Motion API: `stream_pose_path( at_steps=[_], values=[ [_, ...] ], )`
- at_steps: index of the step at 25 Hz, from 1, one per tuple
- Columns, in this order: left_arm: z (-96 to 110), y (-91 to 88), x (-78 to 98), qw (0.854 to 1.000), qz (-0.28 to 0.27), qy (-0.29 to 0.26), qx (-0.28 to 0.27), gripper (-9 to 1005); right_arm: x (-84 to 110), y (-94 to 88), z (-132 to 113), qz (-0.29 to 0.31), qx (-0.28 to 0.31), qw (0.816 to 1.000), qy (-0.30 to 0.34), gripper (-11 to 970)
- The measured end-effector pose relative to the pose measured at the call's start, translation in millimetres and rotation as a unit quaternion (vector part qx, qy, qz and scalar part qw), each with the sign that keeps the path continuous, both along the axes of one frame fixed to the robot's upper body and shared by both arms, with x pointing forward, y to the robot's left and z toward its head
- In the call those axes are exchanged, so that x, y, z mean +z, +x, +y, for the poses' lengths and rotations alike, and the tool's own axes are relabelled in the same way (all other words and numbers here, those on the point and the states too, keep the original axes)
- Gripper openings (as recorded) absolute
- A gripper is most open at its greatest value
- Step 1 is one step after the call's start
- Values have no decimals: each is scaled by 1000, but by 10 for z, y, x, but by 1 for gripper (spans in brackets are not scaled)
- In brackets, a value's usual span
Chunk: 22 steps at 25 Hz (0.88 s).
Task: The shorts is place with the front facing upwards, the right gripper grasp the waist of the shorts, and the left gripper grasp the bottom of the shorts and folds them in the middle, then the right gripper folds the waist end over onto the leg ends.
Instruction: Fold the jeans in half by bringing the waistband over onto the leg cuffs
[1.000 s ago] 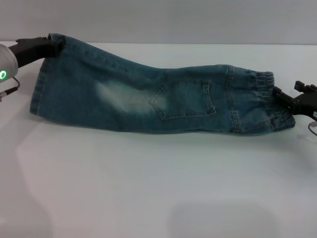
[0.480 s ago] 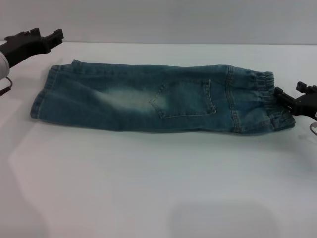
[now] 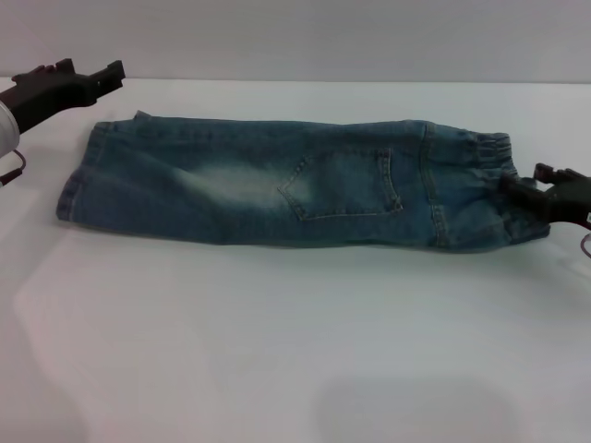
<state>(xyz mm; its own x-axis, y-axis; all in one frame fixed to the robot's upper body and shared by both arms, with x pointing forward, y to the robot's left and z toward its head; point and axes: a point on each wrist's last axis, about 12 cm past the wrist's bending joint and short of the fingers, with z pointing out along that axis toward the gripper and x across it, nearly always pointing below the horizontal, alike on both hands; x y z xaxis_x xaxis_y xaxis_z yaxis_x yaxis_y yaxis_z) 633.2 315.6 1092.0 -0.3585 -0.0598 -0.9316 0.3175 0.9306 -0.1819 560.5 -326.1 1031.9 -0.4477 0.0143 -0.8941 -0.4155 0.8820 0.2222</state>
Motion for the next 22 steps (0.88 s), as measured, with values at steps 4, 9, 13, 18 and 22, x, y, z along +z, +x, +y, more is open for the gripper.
stream_pose_path(
  at_steps=[4,9,13,18,22],
  values=[
    [4,-29,-12,1000,0,-7,-4,827,302,4,-63,25,56,998,33,671],
    [26,-77,-39,1000,0,-19,-3,827,748,48,-144,55,97,993,44,671],
    [20,-119,-76,1000,-2,-29,-6,826,1081,167,-201,77,90,992,48,672],
    [4,-159,-110,999,-5,-37,-12,826,1381,453,-276,147,64,987,19,672],
    [-14,-183,-121,999,-6,-40,-20,826,1417,626,-180,199,73,976,-48,672]
  ],
)
